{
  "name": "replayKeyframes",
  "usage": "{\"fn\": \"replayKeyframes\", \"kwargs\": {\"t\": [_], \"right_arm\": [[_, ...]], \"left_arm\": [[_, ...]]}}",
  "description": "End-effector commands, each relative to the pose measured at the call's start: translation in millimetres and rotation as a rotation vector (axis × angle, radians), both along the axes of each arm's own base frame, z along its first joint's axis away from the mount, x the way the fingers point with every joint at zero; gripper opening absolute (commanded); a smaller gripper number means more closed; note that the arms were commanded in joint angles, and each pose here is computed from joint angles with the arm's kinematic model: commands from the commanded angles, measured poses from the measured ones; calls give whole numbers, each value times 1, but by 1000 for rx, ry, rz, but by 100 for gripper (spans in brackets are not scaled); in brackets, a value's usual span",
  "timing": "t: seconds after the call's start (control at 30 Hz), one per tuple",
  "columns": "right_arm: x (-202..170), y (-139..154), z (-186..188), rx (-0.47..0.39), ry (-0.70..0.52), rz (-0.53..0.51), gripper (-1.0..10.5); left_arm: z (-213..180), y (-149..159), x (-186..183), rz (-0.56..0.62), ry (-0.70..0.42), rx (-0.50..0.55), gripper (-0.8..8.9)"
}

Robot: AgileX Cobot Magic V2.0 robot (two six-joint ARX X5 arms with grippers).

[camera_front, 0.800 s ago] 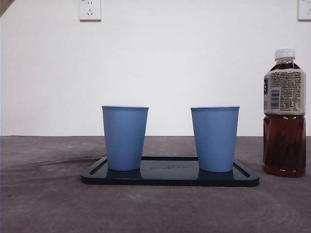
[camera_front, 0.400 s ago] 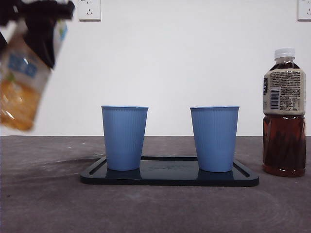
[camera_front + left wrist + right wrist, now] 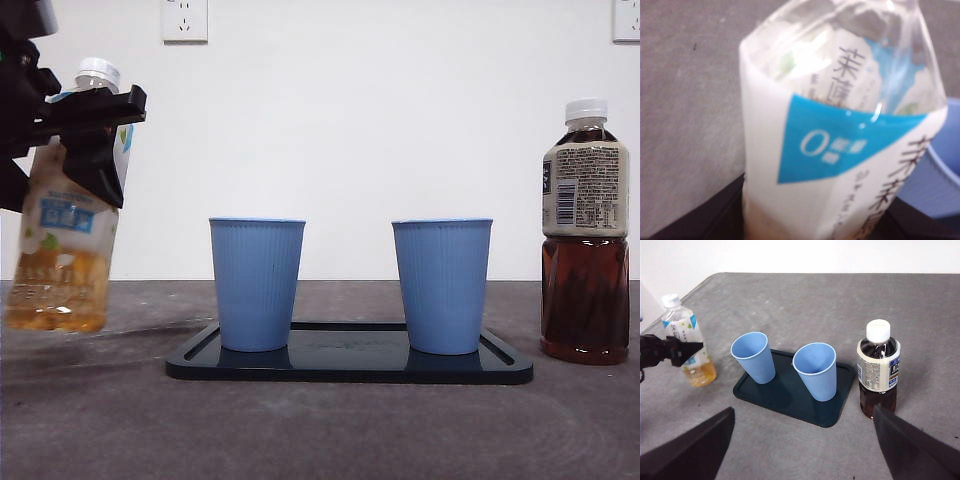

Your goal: Pour the drink into the cup

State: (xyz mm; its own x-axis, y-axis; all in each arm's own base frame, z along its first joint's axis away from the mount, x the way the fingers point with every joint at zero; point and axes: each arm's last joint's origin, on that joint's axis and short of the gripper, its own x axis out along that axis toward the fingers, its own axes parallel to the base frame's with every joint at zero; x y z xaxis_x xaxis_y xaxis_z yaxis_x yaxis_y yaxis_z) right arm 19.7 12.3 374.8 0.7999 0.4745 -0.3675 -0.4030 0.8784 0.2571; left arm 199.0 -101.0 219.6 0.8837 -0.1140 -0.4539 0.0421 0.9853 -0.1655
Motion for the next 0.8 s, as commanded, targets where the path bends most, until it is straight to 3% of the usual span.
{"fn": "replayKeyframes", "kwargs": {"t": [0.03,0.5,0.8], "right_arm": [[-2,-1,5,15,-16,4,442],[-2,-1,6,16,-23,-8,442],[-2,-1,6,16,-23,-25,442]], "left_arm": [[5,-1,12,-27,-66,-58,182],[-24,-10,51,-68,-156,-10,182],[-34,-14,54,-89,-120,-4,182]]}}
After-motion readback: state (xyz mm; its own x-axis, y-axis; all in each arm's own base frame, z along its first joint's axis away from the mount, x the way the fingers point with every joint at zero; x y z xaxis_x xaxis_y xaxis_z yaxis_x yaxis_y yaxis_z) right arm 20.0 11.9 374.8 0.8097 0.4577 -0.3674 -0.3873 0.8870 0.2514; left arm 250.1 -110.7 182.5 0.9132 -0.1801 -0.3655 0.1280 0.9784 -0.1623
